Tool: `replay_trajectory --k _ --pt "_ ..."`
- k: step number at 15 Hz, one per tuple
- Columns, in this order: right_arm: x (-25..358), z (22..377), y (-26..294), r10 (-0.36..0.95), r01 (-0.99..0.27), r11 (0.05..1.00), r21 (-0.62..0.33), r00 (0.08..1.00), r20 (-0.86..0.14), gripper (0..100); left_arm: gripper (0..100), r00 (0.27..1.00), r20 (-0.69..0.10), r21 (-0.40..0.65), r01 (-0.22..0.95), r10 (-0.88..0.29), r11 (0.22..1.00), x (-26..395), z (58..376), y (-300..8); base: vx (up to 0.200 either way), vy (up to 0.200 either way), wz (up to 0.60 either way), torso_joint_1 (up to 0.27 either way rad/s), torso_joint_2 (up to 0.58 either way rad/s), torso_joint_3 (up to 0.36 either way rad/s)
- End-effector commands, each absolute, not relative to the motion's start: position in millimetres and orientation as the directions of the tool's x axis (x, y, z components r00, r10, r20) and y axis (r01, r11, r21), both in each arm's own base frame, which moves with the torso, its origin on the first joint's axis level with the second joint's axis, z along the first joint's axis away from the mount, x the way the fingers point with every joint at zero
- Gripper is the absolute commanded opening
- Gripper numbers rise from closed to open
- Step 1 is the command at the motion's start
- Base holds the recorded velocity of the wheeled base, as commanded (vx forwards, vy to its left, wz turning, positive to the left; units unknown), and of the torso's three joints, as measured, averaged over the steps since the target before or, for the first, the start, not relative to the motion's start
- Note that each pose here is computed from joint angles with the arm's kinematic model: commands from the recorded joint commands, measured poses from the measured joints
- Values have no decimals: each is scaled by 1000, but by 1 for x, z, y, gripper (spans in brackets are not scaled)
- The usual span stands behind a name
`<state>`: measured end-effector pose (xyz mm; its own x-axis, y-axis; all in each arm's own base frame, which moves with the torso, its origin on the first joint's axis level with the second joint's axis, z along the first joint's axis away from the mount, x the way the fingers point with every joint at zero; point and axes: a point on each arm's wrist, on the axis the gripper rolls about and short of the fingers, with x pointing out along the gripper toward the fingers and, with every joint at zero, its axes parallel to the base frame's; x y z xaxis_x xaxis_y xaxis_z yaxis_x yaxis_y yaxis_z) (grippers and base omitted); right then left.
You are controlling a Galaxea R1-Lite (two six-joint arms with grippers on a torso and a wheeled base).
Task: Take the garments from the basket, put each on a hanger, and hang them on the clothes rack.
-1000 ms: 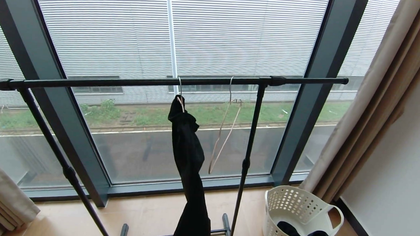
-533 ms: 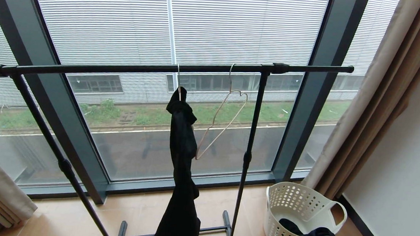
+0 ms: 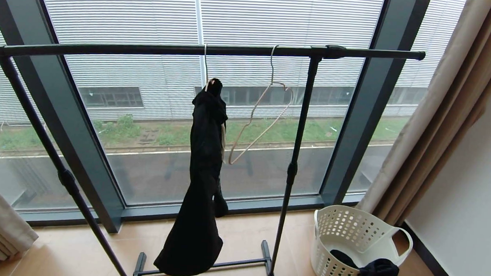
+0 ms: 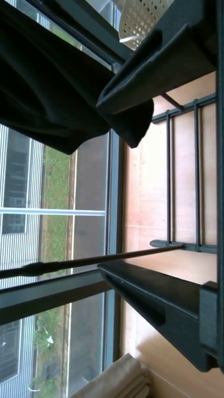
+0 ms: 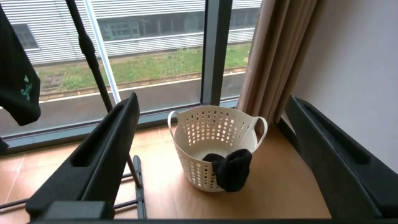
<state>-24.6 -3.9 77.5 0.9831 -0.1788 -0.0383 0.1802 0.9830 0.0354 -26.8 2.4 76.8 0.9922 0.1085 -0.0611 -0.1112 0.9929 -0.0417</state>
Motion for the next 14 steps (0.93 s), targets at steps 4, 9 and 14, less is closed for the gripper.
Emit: replay_trajectory --k 4,9,14 --pt "-24 78 -4 -179 180 983 36 983 -41 100 100 992 -62 -42 -113 110 993 -27 77 2 0 0 0 -218 535 309" --pt "-24 78 -4 -179 180 983 36 983 -41 100 100 992 -62 -42 -111 109 993 -27 77 2 0 0 0 -192 506 313" --pt "-24 78 -4 -179 180 983 36 983 -41 100 100 992 -62 -42 -111 109 993 -27 77 2 0 0 0 -125 384 251"
